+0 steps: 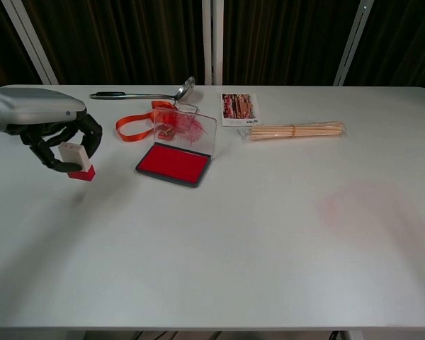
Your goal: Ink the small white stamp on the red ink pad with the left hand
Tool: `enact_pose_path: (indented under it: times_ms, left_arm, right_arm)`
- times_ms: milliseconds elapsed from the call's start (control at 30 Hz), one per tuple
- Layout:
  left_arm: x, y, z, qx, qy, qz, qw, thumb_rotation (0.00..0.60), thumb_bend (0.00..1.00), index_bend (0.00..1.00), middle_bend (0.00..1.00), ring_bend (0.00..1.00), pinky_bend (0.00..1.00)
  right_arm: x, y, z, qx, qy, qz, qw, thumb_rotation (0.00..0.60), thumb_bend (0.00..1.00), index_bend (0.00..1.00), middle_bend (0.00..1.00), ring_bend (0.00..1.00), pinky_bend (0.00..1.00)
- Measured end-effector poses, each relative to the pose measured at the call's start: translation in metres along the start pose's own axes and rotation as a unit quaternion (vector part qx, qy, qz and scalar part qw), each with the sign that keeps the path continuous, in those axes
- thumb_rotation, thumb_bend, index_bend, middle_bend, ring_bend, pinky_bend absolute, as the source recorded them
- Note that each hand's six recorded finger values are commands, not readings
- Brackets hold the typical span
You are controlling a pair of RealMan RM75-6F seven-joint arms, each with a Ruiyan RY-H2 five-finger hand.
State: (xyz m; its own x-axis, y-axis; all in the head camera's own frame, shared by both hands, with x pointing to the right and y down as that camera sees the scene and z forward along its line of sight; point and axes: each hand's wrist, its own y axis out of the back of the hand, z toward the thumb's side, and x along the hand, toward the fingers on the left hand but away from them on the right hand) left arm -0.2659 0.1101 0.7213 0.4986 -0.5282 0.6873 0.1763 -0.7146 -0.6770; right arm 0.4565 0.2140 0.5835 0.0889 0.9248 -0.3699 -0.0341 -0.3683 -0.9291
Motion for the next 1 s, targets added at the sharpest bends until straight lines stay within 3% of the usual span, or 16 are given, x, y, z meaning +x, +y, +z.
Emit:
enact_pose_path:
  times_ms: [500, 1000]
  left_arm:
    - [-0.001, -0.034, -0.008, -0.019, 0.007, 0.005, 0.9998, 0.600, 0.35, 0.59, 0.56, 0.75, 0.86]
    - [0.002, -0.050, -0.012, -0.028, 0.001, 0.003, 0.9996, 0.600, 0.35, 0.56, 0.54, 0.75, 0.86]
  right_arm:
    - [0.004, 0.001, -0.001, 0.004, -0.007, 0.002, 1.0000, 0.600, 0.23, 0.00, 0.00, 0.00, 0.00]
    - [0.004, 0.000, -0.003, 0.007, -0.015, 0.007, 0.9998, 0.600, 0.23, 0.00, 0.00, 0.00, 0.00]
